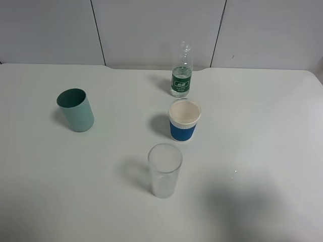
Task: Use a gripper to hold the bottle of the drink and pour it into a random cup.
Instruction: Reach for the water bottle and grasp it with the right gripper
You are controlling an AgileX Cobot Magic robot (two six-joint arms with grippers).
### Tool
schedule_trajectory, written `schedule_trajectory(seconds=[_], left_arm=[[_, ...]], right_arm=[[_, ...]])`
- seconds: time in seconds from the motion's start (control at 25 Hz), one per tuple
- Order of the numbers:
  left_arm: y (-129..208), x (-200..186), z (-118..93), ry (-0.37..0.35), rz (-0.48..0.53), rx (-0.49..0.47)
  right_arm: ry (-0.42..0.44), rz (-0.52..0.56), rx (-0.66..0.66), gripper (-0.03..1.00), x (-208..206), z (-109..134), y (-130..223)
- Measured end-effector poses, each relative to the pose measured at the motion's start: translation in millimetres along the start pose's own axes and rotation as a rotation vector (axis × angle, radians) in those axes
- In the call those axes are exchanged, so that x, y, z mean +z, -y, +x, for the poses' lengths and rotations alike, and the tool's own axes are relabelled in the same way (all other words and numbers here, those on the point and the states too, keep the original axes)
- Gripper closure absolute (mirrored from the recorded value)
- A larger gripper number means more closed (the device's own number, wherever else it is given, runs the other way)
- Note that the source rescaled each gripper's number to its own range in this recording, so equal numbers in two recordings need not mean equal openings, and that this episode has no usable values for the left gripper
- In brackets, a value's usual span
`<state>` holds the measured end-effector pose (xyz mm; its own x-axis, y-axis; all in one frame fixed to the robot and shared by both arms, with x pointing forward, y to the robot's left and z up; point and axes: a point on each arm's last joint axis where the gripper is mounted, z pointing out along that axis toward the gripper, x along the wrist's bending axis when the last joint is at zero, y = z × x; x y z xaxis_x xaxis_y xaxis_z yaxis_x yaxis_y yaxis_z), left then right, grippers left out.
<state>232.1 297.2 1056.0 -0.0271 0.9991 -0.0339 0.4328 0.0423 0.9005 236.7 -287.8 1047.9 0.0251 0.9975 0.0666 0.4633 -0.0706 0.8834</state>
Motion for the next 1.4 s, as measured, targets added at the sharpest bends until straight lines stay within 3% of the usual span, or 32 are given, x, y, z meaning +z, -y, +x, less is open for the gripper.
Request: schedule_trajectory(seconds=[1.4], left_arm=[[0.0, 0.0, 0.1, -0.001, 0.000, 0.001]], right_arm=[[-0.001, 0.000, 0.000, -0.03, 0.0, 0.0, 0.0]])
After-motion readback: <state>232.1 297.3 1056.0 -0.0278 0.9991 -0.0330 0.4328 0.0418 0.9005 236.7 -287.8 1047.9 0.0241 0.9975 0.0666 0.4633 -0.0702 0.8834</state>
